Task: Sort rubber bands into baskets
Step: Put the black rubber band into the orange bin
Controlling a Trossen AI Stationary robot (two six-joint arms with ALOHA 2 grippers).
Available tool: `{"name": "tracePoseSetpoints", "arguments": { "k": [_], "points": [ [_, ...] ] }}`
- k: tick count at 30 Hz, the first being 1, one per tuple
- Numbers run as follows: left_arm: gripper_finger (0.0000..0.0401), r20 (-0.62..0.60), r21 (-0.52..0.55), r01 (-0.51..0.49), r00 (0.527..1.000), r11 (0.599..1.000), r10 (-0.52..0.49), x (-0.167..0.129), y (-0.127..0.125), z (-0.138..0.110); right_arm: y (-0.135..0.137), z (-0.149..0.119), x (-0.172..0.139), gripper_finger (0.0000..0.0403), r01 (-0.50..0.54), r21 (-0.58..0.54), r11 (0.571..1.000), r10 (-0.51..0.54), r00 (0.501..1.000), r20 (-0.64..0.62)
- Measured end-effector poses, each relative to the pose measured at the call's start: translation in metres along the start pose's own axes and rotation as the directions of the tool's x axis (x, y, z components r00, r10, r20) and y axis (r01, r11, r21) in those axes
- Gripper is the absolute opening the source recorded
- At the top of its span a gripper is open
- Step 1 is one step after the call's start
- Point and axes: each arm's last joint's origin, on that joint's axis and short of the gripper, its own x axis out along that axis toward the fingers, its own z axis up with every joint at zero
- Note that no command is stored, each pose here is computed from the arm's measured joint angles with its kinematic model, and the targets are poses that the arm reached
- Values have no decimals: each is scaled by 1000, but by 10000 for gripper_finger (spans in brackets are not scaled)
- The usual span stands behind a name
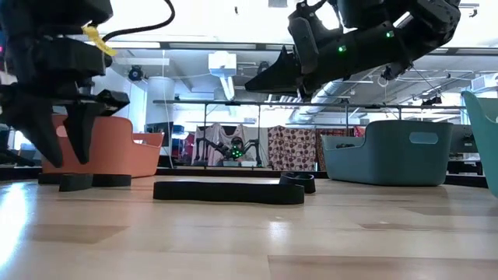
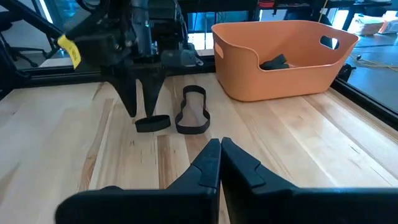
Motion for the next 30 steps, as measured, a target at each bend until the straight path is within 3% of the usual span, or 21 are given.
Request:
{"name": "tracePoseSetpoints", "arguments": {
  "k": [5, 10, 16, 21, 28, 30],
  "points": [
    [161, -46, 138, -30, 998, 990, 37, 7, -5, 0, 0, -1, 0, 0, -1, 4, 1000, 1, 1000, -6],
    [172, -96, 277, -46, 993, 960, 75, 17, -8, -1, 0, -1, 0, 0, -2, 6, 1000, 2, 1000, -8],
    [165, -132, 294, -49, 987, 955, 91, 24, -9, -1, 0, -1, 0, 0, -2, 5, 1000, 2, 1000, -12],
    [119, -101, 293, -65, 990, 954, 99, 23, -9, 2, 0, -1, 0, 0, -2, 5, 1000, 2, 1000, -12],
    [12, -35, 281, -93, 994, 955, 107, 13, -5, 20, 0, -1, 0, 0, -2, 5, 1000, 2, 1000, -12],
    [7, -16, 271, -98, 994, 957, 106, 9, -4, 26, 0, -1, 0, 0, -2, 5, 1000, 2, 1000, -12]
  ]
}}
